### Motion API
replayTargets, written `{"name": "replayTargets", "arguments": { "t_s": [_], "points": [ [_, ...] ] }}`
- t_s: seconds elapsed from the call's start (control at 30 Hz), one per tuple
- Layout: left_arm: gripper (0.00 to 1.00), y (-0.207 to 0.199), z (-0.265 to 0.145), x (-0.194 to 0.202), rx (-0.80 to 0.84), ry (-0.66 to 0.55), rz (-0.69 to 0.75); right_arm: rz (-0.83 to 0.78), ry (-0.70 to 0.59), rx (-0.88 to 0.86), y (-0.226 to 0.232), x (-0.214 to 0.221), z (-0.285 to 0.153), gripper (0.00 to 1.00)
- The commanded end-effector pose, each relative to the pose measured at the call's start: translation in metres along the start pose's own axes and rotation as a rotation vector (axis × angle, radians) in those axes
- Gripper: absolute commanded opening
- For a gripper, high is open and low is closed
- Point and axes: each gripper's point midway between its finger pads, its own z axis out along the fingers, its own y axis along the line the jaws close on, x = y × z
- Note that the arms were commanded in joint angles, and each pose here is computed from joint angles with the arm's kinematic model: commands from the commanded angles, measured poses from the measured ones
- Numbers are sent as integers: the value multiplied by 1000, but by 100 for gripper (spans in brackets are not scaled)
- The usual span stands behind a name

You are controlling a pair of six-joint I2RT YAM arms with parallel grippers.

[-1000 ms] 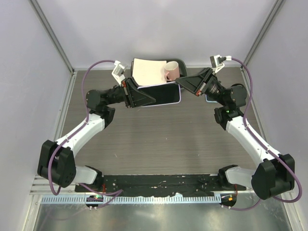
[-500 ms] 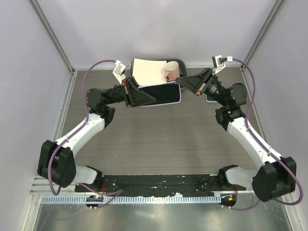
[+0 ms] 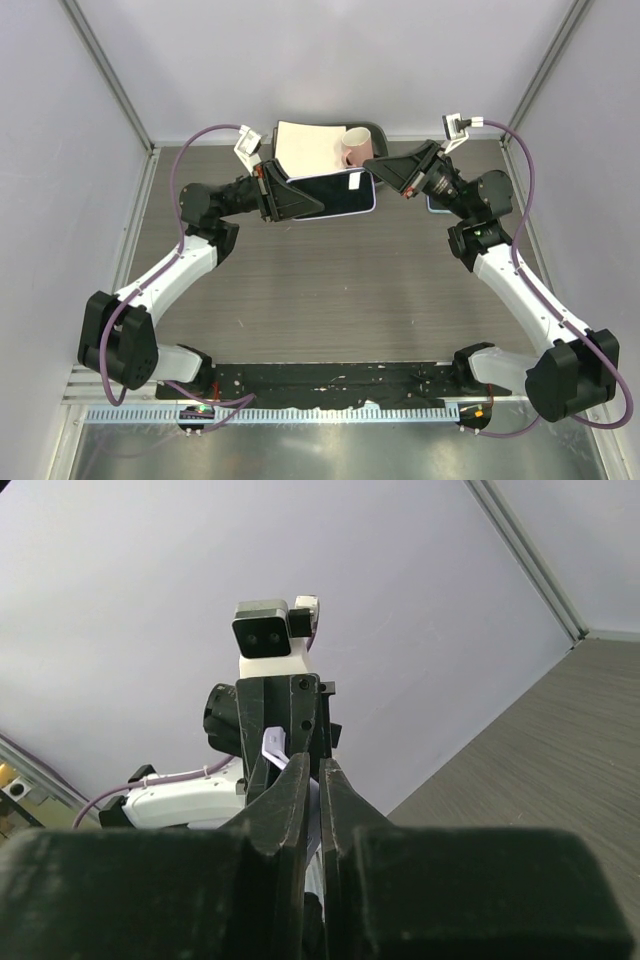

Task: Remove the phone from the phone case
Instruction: Remove the phone case from the phone.

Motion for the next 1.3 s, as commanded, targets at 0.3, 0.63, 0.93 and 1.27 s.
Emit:
{"name": "replayTargets", "arguments": {
  "t_s": [0.3,0.63,0.93,1.27],
  "points": [
    [0,-128,4,-19,328,-37,504,62,94,239,-78,40,-2,1],
    [0,-126,4,-20,318,-38,493,55,104,214,-70,41,1,5],
    [0,-94,2,-17,232,-35,429,-23,124,4,11,-3,7,51],
    [0,-78,-5,-16,166,-51,401,-293,199,61,51,-38,-14,78]
  ]
}}
